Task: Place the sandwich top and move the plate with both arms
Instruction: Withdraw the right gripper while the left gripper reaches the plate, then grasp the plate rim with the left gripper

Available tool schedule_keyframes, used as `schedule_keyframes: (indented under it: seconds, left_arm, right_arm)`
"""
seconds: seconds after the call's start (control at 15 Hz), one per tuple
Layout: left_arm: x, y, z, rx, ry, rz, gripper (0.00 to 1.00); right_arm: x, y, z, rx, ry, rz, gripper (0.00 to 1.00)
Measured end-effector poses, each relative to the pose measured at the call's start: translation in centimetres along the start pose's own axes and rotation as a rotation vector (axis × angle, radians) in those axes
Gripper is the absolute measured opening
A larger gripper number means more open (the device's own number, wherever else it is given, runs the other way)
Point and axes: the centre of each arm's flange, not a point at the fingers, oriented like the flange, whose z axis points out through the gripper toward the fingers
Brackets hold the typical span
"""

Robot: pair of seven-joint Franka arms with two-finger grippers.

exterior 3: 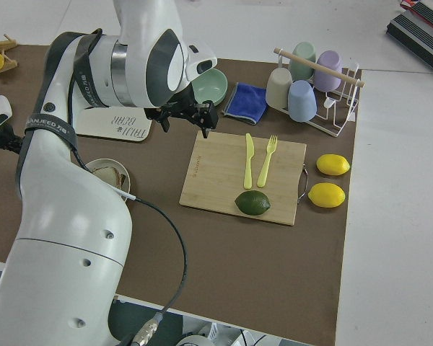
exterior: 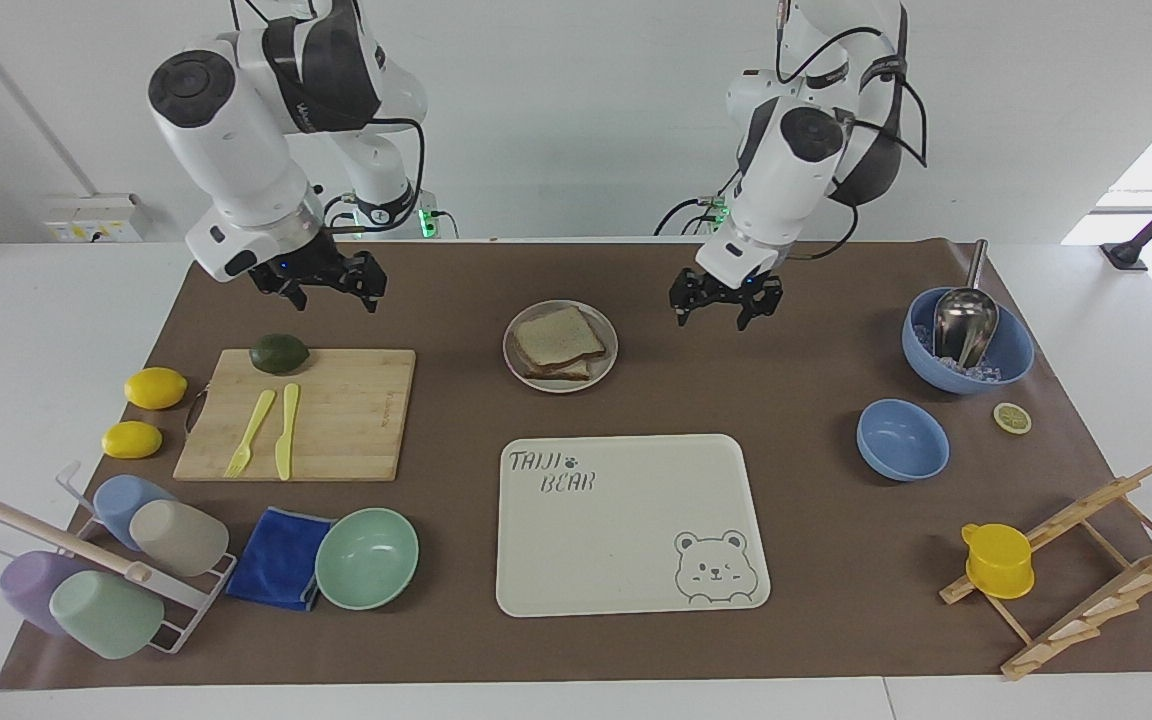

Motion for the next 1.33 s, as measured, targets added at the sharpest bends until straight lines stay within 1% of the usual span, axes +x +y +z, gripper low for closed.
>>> schedule_keyframes:
  seconds: [0.2, 0.33, 0.4, 0.47, 0.6, 0.67, 0.73, 0.8, 0.87, 0.93, 1.0, 1.07, 1.13, 1.2, 1.27, 1.33]
  left_arm:
    - [-1.3, 1.2, 2.1, -0.014, 0.007, 0.001, 1.0]
    - [-2.1, 2.0, 3.4, -0.026, 0.004, -0.01, 1.0]
    - [-2.5, 2.3, 3.9, -0.032, -0.004, -0.016, 1.0]
    - [-2.9, 2.6, 4.3, -0.035, -0.015, -0.021, 1.0]
    - [-3.7, 3.0, 4.9, -0.035, -0.027, -0.028, 0.97]
    - [-4.1, 3.3, 5.1, -0.04, -0.03, -0.043, 0.94]
    - [-4.4, 3.6, 5.3, -0.048, -0.035, -0.07, 0.94]
    - [-4.7, 4.0, 5.3, -0.052, -0.037, -0.091, 0.87]
    - [-5.0, 4.4, 5.4, -0.056, -0.035, -0.107, 0.85]
    - [-5.3, 4.8, 5.6, -0.059, -0.029, -0.13, 0.84]
    - [-5.6, 5.0, 5.9, -0.061, -0.023, -0.152, 0.79]
    - [-5.9, 5.1, 6.2, -0.061, -0.02, -0.17, 0.79]
    - [-6.1, 5.1, 6.5, -0.06, -0.019, -0.18, 0.74]
    - [-6.1, 5.0, 6.7, -0.061, -0.017, -0.19, 0.74]
    - [-6.1, 4.9, 6.8, -0.061, -0.016, -0.2, 0.68]
    - [-6.1, 4.9, 6.8, -0.063, -0.012, -0.208, 0.58]
  right_arm:
    - [-0.2, 0.9, -0.4, -0.022, 0.004, -0.049, 1.0]
    - [-0.1, -0.5, -0.7, -0.054, 0.008, -0.079, 1.0]
    - [-0.1, -1.2, -0.8, -0.075, 0.007, -0.094, 1.0]
    - [-0.1, -1.4, -0.8, -0.08, 0.004, -0.098, 1.0]
    - [-0.4, 0.2, -0.8, -0.064, -0.009, -0.067, 1.0]
    - [-0.5, 1.3, -0.7, -0.053, -0.017, -0.048, 1.0]
    - [-0.7, 2.1, -0.7, -0.046, -0.024, -0.037, 1.0]
    - [-0.8, 2.4, -0.7, -0.044, -0.029, -0.034, 1.0]
    - [-0.8, 2.2, -0.6, -0.044, -0.033, -0.036, 1.0]
    - [-0.8, 2.0, -0.6, -0.044, -0.037, -0.041, 1.0]
    - [-0.8, 1.7, -0.6, -0.045, -0.038, -0.045, 1.0]
    - [-0.8, 1.5, -0.6, -0.046, -0.038, -0.049, 1.0]
    - [-0.8, 1.4, -0.6, -0.046, -0.038, -0.05, 1.0]
    - [-0.8, 1.3, -0.6, -0.046, -0.038, -0.052, 1.0]
    - [-0.8, 1.3, -0.6, -0.046, -0.038, -0.053, 1.0]
    - [-0.8, 1.3, -0.6, -0.046, -0.038, -0.052, 1.0]
